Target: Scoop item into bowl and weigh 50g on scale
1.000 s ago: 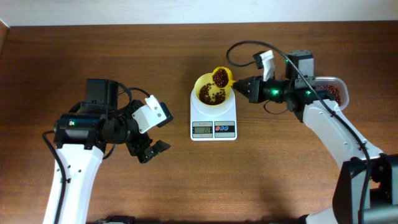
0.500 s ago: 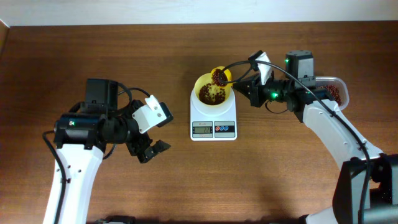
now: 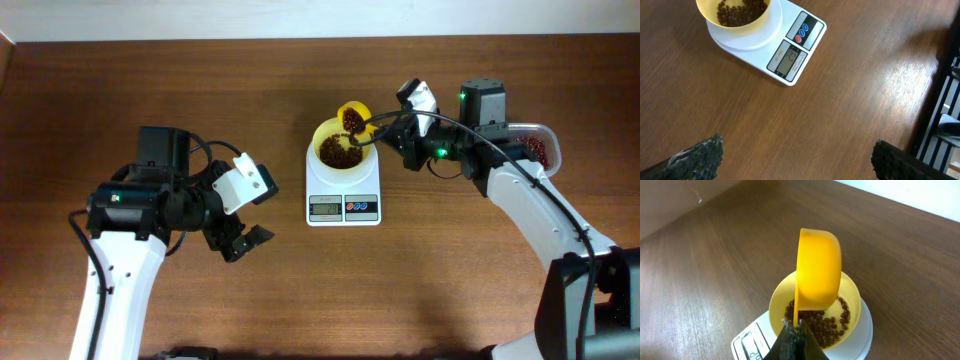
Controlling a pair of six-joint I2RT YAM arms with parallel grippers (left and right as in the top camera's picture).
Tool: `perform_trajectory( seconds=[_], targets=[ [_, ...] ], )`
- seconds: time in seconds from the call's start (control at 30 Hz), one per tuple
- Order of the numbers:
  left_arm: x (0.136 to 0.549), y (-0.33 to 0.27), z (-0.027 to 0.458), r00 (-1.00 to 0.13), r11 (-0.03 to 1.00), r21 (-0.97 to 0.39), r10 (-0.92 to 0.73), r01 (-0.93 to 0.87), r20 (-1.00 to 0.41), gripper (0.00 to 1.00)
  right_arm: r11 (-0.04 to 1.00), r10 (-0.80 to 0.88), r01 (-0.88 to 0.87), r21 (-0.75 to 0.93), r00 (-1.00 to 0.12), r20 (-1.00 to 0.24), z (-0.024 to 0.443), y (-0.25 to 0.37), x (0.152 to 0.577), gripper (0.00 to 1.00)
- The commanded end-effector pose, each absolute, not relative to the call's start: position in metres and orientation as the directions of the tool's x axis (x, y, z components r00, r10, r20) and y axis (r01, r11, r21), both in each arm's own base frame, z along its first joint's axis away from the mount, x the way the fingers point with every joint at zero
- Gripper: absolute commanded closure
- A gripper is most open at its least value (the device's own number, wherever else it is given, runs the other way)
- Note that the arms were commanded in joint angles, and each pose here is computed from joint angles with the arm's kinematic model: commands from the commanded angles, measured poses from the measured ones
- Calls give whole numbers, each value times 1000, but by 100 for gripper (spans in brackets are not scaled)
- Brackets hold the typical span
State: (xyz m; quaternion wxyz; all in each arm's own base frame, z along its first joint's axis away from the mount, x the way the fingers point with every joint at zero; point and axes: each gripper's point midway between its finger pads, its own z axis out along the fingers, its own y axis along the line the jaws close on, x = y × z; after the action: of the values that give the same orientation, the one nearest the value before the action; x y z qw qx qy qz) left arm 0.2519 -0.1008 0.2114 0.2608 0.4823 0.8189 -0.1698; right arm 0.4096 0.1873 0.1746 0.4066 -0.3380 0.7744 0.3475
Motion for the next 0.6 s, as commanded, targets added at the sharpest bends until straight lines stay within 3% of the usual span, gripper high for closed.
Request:
perform_trajectory(
  seconds=[0.0, 0.57],
  targets=[
    [250, -101, 215, -383, 470, -17, 698, 883, -605, 1, 518, -251, -823, 233, -407, -878, 179, 191, 413, 96],
    [250, -101, 215, -383, 470, -17, 698, 883, -605, 1, 551, -263, -820, 156, -348, -900, 184, 187, 426, 96]
  ],
)
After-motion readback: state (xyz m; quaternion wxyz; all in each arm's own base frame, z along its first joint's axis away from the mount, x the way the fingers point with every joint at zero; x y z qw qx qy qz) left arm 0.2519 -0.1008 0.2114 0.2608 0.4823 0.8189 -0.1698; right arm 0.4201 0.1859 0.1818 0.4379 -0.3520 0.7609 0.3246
